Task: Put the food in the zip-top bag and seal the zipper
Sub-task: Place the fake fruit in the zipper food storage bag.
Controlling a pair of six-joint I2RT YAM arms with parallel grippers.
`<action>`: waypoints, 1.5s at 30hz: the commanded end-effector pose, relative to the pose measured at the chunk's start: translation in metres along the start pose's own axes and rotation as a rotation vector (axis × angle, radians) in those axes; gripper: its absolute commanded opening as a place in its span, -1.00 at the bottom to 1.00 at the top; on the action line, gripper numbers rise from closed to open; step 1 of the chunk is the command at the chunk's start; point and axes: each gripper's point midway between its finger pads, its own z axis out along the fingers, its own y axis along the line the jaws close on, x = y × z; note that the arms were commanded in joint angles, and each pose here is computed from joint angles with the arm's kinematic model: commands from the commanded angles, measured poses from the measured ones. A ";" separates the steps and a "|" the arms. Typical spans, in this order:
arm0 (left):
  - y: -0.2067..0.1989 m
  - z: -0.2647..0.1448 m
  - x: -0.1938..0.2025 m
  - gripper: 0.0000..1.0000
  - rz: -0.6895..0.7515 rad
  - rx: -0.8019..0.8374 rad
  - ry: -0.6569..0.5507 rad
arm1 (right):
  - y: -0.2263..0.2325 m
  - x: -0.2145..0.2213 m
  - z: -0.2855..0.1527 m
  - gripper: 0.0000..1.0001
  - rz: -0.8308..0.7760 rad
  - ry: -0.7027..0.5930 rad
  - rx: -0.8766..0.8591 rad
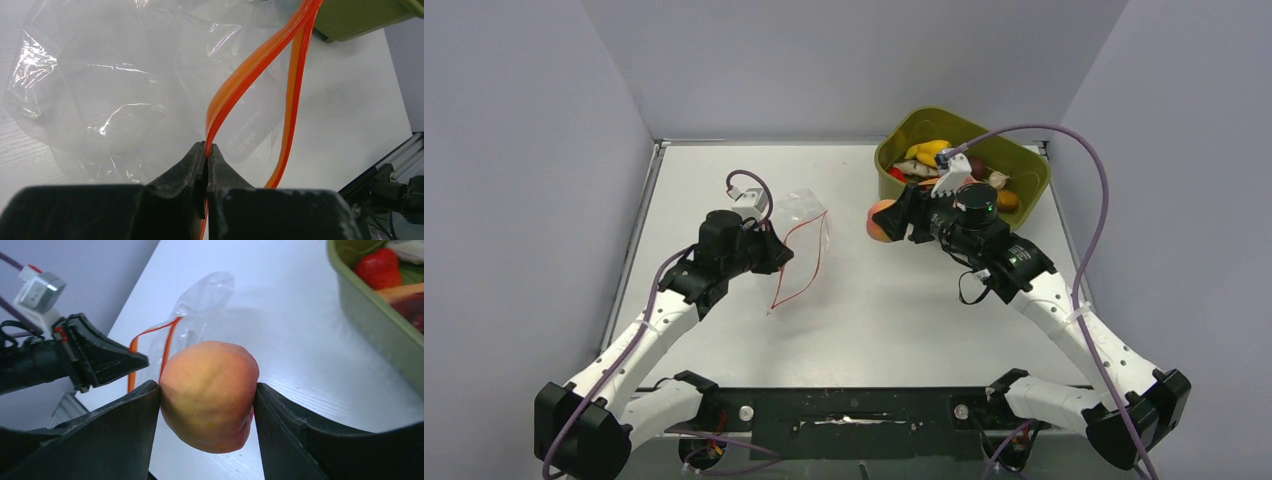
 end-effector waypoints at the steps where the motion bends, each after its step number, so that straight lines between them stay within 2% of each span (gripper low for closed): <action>1: -0.022 -0.004 -0.028 -1.00 -0.014 0.068 -0.073 | 0.048 -0.020 0.009 0.01 0.029 -0.092 -0.151; 9: -0.026 -0.005 -0.026 -1.00 -0.045 0.091 -0.067 | 0.103 -0.007 0.021 0.00 0.131 -0.119 -0.327; 18: -0.038 -0.012 -0.030 -1.00 -0.065 0.143 -0.074 | 0.136 0.019 0.047 0.00 0.152 -0.078 -0.381; 28: -0.055 -0.021 -0.037 -1.00 -0.076 0.227 -0.099 | 0.104 0.062 0.084 0.02 0.072 0.035 -0.228; 45: -0.063 -0.034 -0.047 -1.00 -0.096 0.264 -0.167 | 0.066 0.105 0.093 0.09 0.077 0.116 -0.097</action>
